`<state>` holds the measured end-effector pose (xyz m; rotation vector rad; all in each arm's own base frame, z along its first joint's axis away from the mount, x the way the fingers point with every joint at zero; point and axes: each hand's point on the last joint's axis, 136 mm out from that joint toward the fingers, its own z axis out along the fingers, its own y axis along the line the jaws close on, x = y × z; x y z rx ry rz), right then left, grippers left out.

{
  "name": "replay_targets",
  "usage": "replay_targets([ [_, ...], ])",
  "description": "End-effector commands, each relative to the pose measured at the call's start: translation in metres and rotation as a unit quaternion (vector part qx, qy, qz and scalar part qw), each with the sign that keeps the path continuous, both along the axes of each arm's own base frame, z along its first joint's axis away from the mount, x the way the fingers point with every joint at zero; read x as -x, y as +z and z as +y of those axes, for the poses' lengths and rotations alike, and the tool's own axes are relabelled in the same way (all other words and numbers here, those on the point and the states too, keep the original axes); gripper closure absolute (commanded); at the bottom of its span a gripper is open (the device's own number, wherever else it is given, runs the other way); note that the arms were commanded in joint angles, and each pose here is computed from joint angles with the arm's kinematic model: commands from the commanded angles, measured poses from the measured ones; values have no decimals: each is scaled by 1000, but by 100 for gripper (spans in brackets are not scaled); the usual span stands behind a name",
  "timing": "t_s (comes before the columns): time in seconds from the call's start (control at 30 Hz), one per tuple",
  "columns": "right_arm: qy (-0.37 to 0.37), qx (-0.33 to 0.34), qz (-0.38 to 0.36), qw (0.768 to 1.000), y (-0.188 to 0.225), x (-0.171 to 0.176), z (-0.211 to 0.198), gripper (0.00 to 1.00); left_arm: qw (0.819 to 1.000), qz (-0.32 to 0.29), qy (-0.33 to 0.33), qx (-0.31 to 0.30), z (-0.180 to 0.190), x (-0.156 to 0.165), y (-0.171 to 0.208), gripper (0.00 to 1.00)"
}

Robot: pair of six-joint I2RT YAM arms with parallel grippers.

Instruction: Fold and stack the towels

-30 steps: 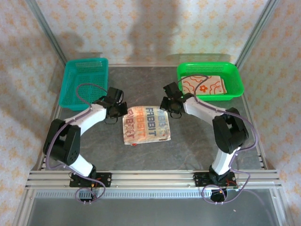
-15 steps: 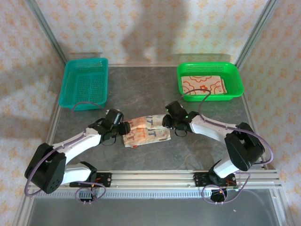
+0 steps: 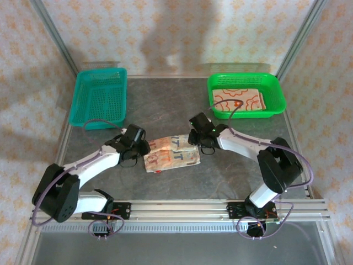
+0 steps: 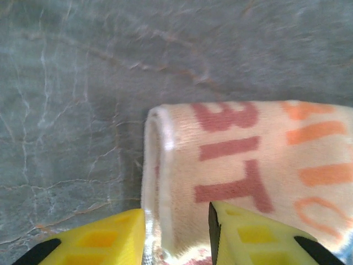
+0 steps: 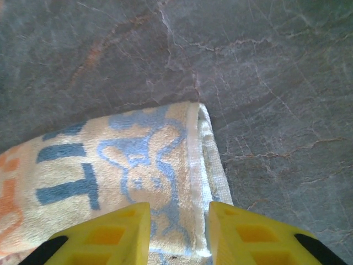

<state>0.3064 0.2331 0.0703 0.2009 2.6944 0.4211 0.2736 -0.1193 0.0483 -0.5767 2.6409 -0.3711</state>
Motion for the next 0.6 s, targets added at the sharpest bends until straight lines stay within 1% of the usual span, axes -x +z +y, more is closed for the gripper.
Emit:
replay_targets([
  [0.0,-15,7,25,1000,-6,4,-1,68,997,36,45,44,-5,7,-12,67],
  [0.17,-21,3,42,999,-15,11,-2,69,995,51,75,41,2,15,-16,67],
  [0.33,-24,6,49,998,-18,17,-6,69,993,51,82,60,-1,18,-16,68],
  [0.4,-24,3,54,998,-20,19,-6,69,993,56,85,59,0,21,-19,68],
  [0.5,-26,1,61,998,-24,22,-6,69,992,57,86,71,-4,22,-20,71],
  [0.57,-27,-2,64,998,-25,24,-6,68,991,54,89,79,-5,22,-18,71],
])
